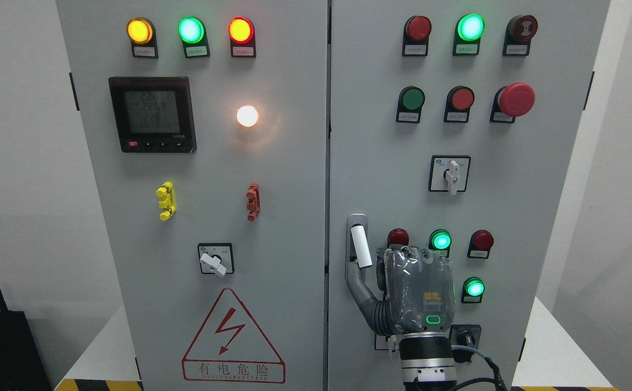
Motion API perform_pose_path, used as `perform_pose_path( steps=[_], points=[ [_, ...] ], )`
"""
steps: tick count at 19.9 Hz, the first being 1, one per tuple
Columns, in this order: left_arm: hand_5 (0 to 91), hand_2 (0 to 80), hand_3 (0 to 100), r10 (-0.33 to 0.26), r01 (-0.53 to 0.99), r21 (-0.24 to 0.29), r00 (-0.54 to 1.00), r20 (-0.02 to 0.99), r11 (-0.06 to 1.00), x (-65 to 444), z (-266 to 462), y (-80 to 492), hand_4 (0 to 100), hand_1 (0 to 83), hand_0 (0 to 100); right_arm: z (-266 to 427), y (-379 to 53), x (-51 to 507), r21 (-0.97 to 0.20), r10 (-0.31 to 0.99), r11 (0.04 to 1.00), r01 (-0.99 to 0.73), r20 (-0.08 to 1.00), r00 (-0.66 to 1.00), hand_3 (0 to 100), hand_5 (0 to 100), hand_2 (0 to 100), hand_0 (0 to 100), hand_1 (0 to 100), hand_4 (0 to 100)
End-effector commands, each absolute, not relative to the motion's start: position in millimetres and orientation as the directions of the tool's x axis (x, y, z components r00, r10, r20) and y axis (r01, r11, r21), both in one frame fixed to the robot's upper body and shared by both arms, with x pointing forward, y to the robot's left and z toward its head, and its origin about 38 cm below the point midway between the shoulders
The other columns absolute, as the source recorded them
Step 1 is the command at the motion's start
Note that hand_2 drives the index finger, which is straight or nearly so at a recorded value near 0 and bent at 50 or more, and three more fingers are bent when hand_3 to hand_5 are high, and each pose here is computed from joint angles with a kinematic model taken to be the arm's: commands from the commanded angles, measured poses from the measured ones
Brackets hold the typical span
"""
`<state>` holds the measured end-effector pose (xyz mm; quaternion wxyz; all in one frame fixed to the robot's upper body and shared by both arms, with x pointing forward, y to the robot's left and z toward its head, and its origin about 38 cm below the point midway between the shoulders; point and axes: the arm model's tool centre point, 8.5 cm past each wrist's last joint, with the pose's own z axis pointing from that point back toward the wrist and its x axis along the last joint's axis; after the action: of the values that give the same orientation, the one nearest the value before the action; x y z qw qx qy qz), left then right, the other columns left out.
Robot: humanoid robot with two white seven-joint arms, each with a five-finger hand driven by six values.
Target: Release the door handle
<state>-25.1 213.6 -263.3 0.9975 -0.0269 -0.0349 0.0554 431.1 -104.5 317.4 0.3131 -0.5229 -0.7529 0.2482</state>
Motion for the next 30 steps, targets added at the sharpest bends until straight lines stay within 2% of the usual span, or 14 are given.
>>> perform_pose_path(
  steps=[1,30],
  points=[
    [0.0,0.0,0,0.100,-0.096,-0.060,0.992,0.082,0.994,-19.8,-263.7,213.4,0,38.9,12,317.6,-107.7,430.4,-0.694,0.943,0.331,0.639,0.218,-0.252,100,98,100,49,51,100],
    [0.0,0.0,0,0.100,-0.096,-0.060,0.992,0.082,0.994,-19.8,-263.7,213.4,0,38.9,12,319.5,-114.1,428.7,-0.683,0.945,0.327,0.653,0.225,-0.237,100,98,100,51,49,100]
  ],
)
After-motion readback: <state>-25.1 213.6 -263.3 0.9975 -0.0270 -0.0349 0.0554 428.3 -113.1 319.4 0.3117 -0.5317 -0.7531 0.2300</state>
